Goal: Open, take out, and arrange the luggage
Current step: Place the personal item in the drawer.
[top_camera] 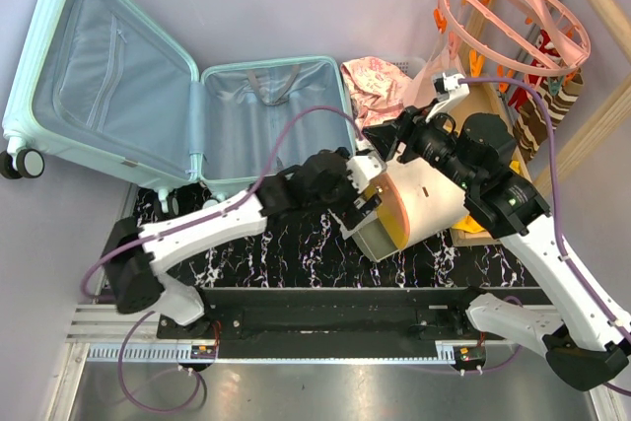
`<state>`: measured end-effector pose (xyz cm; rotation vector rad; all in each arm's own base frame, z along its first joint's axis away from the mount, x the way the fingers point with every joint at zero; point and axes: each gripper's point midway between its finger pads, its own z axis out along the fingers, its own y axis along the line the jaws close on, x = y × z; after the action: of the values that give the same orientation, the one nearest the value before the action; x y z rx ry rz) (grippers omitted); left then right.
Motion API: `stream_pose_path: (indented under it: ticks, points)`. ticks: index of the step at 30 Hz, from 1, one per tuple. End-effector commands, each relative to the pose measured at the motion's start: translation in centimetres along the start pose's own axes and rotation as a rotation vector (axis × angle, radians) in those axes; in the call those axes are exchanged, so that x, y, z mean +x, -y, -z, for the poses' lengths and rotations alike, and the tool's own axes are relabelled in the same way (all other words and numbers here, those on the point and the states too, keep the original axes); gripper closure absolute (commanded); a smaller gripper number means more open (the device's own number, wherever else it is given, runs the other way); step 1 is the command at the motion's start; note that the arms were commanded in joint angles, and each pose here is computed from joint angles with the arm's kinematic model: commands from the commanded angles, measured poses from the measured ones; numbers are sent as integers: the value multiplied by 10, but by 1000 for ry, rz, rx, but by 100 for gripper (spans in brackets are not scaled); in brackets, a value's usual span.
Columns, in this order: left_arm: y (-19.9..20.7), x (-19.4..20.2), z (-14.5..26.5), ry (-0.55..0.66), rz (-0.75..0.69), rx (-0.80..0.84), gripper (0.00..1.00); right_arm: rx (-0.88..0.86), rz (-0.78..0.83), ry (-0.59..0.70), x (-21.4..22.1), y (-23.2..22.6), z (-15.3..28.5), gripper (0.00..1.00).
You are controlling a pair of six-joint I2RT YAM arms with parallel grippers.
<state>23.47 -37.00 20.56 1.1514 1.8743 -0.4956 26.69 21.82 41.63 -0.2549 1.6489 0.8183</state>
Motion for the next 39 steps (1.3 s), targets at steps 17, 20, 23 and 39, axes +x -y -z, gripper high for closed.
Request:
stream_pose_path:
  ticks: [17,20,23,39]
  points:
    - [-122,55,205,449,592,-500,1,75,263,-414,122,-22,-27,45]
    - [-130,70,221,447,633,-554,1,132,344,-493,157,-13,-32,45]
    - [-130,73,221,454,643,-549,1,178,428,-540,176,-7,-36,45]
    - [-131,88,198,414,661,-505,1,343,725,-643,244,21,-55,41]
